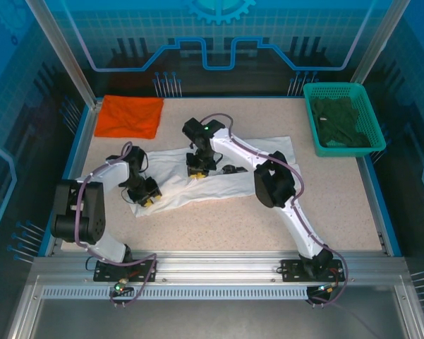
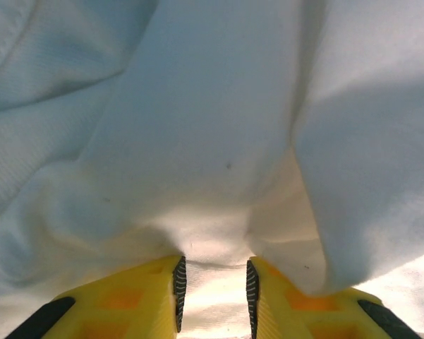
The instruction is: Fold and stack the t-shirts
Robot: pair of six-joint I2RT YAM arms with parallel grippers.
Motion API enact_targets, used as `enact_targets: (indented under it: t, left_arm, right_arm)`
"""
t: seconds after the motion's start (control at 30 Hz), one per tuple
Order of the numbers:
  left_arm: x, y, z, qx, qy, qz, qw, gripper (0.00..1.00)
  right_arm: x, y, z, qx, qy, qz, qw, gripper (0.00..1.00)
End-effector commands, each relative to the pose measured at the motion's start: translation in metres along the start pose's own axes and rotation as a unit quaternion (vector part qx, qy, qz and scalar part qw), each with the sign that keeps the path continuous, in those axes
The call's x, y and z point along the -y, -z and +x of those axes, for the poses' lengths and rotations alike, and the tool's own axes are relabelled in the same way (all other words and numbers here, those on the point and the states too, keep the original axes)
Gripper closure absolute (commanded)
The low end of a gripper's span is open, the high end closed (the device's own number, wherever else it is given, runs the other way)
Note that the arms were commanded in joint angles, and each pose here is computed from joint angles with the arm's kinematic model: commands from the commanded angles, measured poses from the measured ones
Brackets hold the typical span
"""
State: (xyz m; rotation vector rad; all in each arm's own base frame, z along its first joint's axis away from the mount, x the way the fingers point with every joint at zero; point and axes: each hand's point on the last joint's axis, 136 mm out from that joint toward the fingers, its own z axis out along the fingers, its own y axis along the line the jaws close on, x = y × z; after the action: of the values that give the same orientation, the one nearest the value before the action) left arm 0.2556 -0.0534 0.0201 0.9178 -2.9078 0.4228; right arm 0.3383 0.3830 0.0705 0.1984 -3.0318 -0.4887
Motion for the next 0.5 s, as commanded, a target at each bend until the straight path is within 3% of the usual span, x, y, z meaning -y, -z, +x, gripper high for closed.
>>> enact_targets:
  t: [0.0, 0.2, 0.37, 0.47]
  left_arm:
    - [0.0, 0.0, -0.002, -0.003, 0.004, 0.002, 1.0, 0.68]
    - [0.012, 0.018, -0.004, 0.01, 0.004, 0.021, 1.0, 0.68]
    - [0.043, 0.068, -0.02, 0.063, 0.002, 0.066, 0.996, 0.67]
    - [0.067, 0.094, -0.032, 0.094, -0.008, 0.098, 0.991, 0.67]
  right_arm:
    - [0.023, -0.022, 0.024, -0.052, 0.001, 0.064, 0.997, 0.71]
    - [0.024, -0.025, 0.027, -0.059, 0.005, 0.063, 0.996, 0.66]
    - [0.023, -0.006, 0.024, -0.056, 0.001, 0.037, 0.998, 0.65]
    - [0.015, 0.016, 0.016, -0.029, 0.001, -0.014, 0.999, 0.67]
